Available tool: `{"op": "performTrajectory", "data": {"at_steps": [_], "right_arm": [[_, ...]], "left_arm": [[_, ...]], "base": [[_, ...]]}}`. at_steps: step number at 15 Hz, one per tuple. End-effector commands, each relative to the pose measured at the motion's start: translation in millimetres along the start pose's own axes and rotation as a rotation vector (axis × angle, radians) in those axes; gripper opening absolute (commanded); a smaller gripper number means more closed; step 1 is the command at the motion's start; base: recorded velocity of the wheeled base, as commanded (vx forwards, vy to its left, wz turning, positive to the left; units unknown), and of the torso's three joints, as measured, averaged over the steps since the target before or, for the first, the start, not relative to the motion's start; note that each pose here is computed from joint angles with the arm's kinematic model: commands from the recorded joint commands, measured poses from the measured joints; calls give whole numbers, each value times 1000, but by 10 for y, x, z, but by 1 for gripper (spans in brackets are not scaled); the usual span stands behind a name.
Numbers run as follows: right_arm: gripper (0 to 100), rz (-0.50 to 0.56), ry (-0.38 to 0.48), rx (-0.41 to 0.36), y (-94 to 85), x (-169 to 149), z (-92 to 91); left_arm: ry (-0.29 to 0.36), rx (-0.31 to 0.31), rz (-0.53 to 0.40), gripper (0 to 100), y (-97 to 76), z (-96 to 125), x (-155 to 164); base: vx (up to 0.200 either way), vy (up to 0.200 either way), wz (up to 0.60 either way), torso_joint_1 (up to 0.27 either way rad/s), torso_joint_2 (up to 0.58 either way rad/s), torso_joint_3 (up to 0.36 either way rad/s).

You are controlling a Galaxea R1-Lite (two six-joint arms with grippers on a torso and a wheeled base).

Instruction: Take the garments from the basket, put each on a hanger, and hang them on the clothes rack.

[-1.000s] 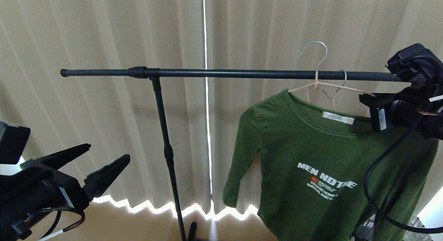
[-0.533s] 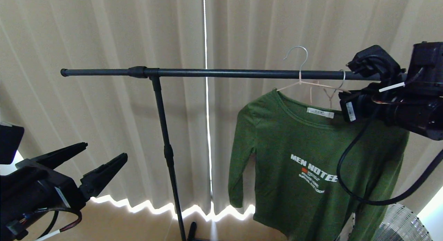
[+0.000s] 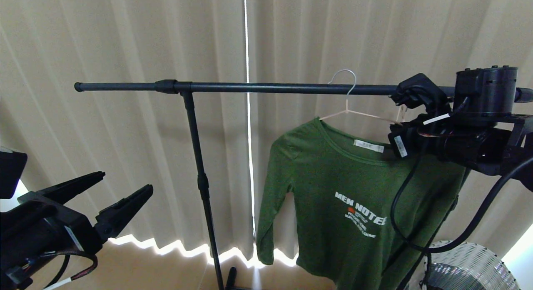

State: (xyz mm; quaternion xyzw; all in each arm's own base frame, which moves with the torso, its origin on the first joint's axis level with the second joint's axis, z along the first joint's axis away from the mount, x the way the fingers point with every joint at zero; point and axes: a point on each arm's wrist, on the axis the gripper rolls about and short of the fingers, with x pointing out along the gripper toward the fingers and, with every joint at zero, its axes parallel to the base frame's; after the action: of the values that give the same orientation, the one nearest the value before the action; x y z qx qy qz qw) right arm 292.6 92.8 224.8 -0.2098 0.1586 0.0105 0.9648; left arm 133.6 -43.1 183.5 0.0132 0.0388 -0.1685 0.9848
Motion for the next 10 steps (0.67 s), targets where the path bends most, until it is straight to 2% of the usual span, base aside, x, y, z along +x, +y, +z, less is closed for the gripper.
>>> {"op": "performTrajectory", "data": {"at_steps": [1,7,10], "right_arm": [[0,18,-1,-20,99,-70,-7],[0,60,-9,-62,317,-216,55],[0,54,-15,-62,321,-231,83]], "left_arm": [[-1,0,-1,100,0,2,0],[-1,0,1,100,0,2,-3],[-3,0,1,100,0,4,-3]], "base": [[0,0,0,0,0,0],[0,0,0,0,0,0],[0,0,0,0,0,0]]}}
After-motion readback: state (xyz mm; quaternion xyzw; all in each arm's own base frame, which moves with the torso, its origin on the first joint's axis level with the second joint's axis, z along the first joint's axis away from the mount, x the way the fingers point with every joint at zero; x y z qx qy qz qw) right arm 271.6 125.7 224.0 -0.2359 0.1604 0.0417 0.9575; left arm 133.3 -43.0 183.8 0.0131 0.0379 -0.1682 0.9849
